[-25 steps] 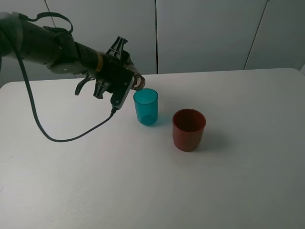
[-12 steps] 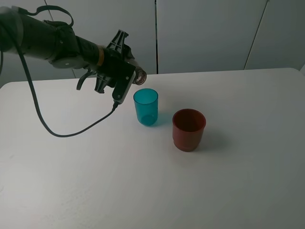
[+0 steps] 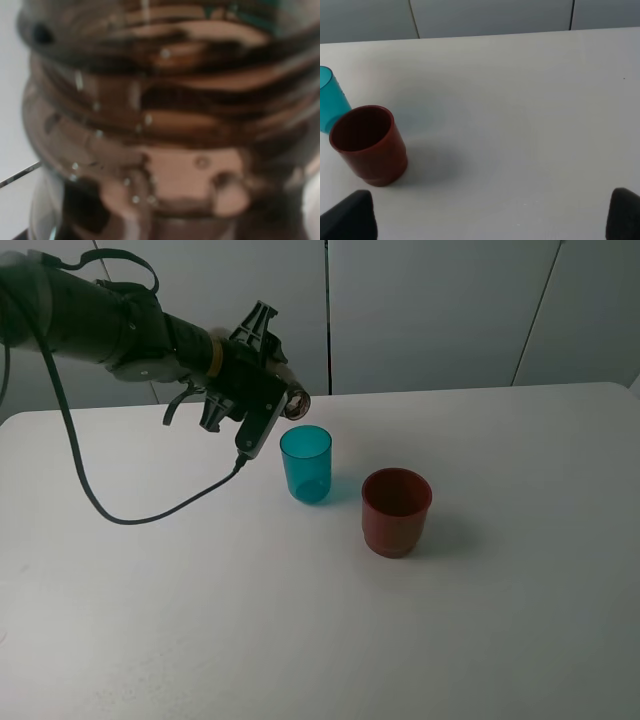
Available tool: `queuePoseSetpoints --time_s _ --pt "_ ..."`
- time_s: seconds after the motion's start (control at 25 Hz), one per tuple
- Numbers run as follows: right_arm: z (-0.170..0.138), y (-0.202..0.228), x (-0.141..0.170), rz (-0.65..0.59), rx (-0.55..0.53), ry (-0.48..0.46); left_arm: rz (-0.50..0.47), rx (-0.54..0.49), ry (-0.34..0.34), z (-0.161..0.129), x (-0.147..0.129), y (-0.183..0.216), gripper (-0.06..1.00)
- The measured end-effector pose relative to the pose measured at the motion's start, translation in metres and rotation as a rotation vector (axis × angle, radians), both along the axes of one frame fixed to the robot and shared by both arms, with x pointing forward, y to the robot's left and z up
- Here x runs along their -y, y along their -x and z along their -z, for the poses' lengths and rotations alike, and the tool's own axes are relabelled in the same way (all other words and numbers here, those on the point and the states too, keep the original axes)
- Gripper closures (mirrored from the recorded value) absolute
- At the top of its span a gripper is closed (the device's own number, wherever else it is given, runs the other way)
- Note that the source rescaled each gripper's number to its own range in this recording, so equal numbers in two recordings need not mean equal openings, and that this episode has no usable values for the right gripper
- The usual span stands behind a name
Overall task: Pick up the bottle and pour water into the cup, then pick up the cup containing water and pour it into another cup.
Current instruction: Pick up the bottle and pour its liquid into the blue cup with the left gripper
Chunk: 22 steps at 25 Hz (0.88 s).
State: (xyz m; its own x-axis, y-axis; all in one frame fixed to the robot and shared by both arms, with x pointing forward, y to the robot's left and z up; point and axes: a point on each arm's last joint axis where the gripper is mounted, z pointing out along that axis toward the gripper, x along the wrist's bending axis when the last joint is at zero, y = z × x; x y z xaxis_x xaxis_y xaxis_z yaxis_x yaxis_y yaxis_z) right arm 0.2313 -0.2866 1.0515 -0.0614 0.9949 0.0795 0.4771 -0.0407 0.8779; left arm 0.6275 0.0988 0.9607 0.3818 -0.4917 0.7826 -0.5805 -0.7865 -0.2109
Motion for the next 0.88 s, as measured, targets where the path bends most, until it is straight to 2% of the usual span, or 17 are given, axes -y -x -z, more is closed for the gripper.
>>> queuePoseSetpoints --time_s 0.88 --pt "0.0 0.0 0.0 0.0 0.0 0.0 -0.011 -0.002 -0.018 0.0003 -0.0016 -0.0005 0.94"
